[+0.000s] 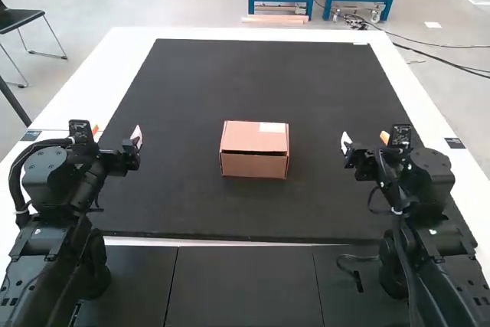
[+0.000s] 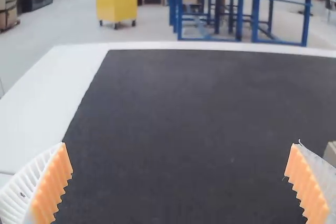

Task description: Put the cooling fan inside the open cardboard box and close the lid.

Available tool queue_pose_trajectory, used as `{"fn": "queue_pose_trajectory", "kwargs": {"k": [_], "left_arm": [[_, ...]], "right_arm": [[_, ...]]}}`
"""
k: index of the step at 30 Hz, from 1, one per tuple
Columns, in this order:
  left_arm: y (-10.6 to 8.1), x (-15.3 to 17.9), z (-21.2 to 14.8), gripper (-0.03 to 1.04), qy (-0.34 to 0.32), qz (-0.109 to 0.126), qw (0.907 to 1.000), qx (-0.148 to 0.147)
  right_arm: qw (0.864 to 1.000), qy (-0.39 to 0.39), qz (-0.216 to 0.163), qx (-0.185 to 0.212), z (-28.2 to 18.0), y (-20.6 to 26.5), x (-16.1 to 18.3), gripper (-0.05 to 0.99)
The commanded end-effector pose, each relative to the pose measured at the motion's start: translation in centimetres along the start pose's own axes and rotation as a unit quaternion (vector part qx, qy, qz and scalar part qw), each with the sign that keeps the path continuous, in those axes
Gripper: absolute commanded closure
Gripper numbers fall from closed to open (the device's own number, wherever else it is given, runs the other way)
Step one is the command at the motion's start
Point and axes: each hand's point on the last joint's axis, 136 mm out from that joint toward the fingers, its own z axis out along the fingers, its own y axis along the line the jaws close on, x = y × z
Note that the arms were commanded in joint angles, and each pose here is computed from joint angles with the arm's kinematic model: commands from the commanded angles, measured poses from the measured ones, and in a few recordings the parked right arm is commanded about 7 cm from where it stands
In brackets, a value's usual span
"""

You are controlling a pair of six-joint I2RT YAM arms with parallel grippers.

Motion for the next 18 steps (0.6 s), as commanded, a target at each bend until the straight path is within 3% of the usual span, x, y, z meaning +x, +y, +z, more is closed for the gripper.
{"fn": "queue_pose_trajectory", "kwargs": {"k": [1, 16, 18], "left_arm": [[0.15, -0.1, -0.06, 0.05, -0.005, 0.012, 0.9999, -0.001], [-0.54, -0.24, -0.05, 0.05, -0.008, 0.013, 0.9998, 0.012], [-0.62, -0.62, -0.05, 0.05, -0.015, 0.005, 0.9998, 0.014]], "right_arm": [[1.0, -0.002, -0.007, 0.015, -0.02, -0.64, 0.01, 0.03], [1.0, -0.006, -0.015, 0.02, -0.05, -0.85, -0.19, 0.03], [1.0, -0.006, -0.016, 0.02, -0.05, -0.85, -0.19, 0.03]]}}
